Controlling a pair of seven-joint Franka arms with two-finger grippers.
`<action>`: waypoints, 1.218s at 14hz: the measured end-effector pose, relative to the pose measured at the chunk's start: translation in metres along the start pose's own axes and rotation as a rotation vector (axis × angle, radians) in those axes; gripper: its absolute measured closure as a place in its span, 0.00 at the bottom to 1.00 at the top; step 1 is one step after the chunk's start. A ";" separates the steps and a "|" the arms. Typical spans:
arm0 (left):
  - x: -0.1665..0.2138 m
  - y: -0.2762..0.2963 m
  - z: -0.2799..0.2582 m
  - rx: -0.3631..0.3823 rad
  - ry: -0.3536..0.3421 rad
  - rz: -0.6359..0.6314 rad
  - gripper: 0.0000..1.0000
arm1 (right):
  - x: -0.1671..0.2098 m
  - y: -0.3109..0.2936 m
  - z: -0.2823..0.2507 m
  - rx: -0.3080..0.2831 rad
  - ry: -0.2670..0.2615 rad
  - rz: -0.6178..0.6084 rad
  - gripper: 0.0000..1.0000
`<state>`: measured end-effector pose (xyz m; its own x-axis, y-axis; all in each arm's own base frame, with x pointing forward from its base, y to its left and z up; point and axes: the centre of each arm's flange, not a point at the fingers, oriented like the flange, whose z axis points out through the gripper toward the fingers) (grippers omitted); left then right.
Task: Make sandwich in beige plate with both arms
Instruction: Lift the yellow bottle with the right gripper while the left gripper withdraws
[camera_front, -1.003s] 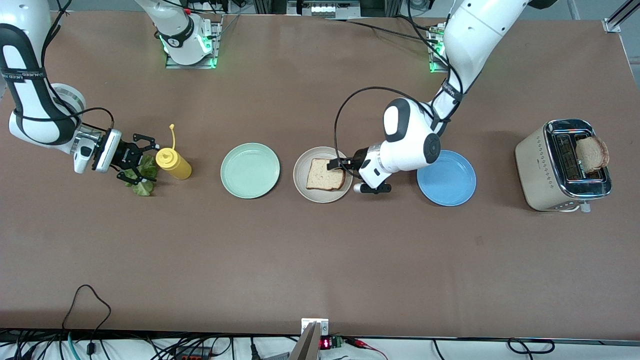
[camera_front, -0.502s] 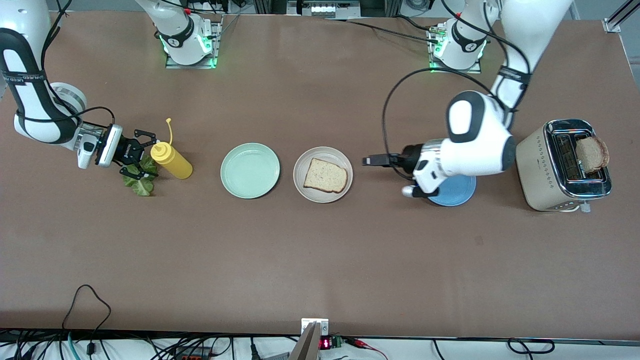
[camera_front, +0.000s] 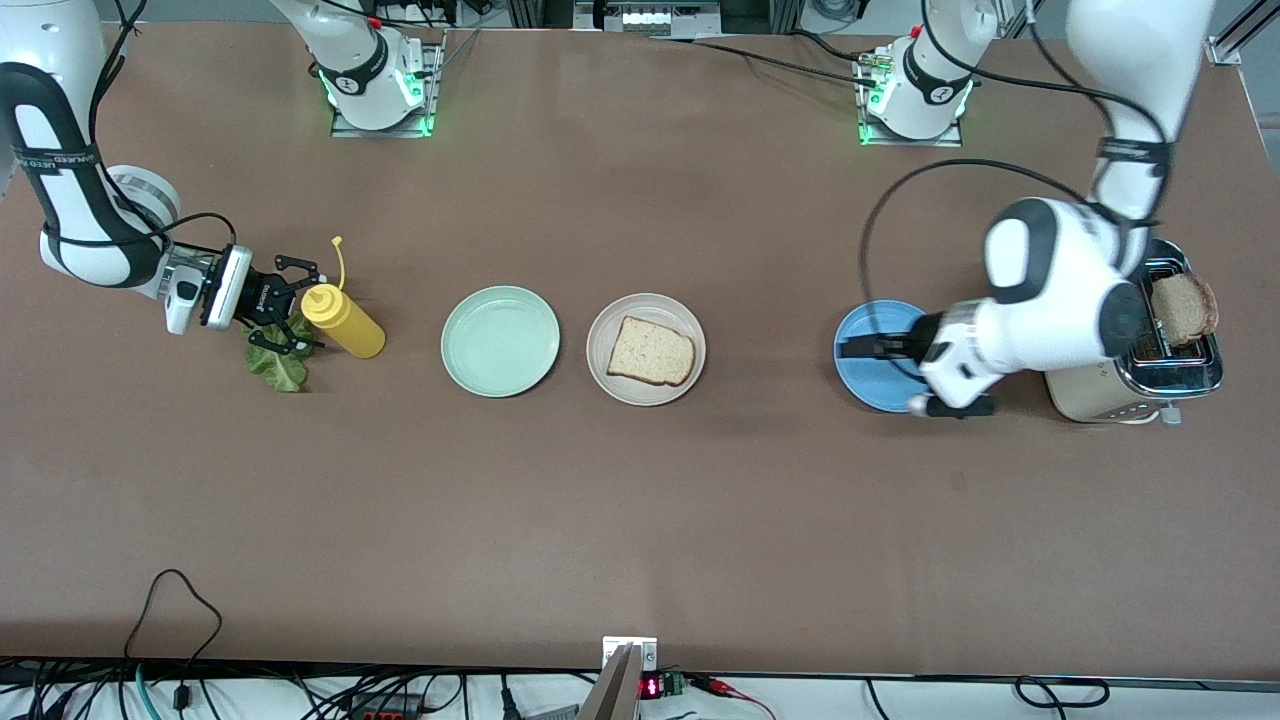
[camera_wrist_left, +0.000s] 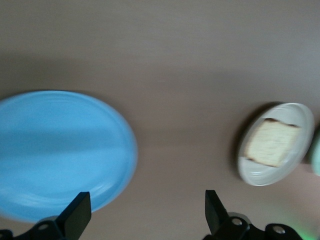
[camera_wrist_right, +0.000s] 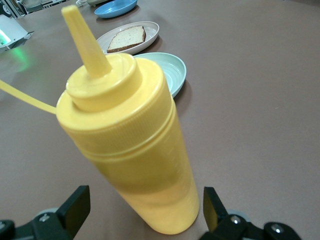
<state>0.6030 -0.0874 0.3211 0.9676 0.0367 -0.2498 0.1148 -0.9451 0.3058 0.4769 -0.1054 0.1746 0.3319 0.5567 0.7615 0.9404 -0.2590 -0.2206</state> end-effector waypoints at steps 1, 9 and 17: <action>0.001 -0.017 -0.016 0.067 0.005 0.009 0.00 | 0.001 0.000 0.001 -0.003 0.005 0.002 0.00; -0.020 -0.043 -0.197 0.281 0.172 0.024 0.00 | 0.014 0.001 0.018 -0.010 0.059 0.018 0.00; -0.070 -0.019 -0.279 0.294 0.186 0.025 0.00 | 0.016 0.002 0.023 -0.013 0.067 0.017 0.31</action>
<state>0.5957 0.0191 0.5892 0.9968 0.0453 -0.0652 0.0471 -0.9986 0.0252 0.4858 -0.0788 0.1728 0.3421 0.4979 0.7969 0.9333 -0.2785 -0.2266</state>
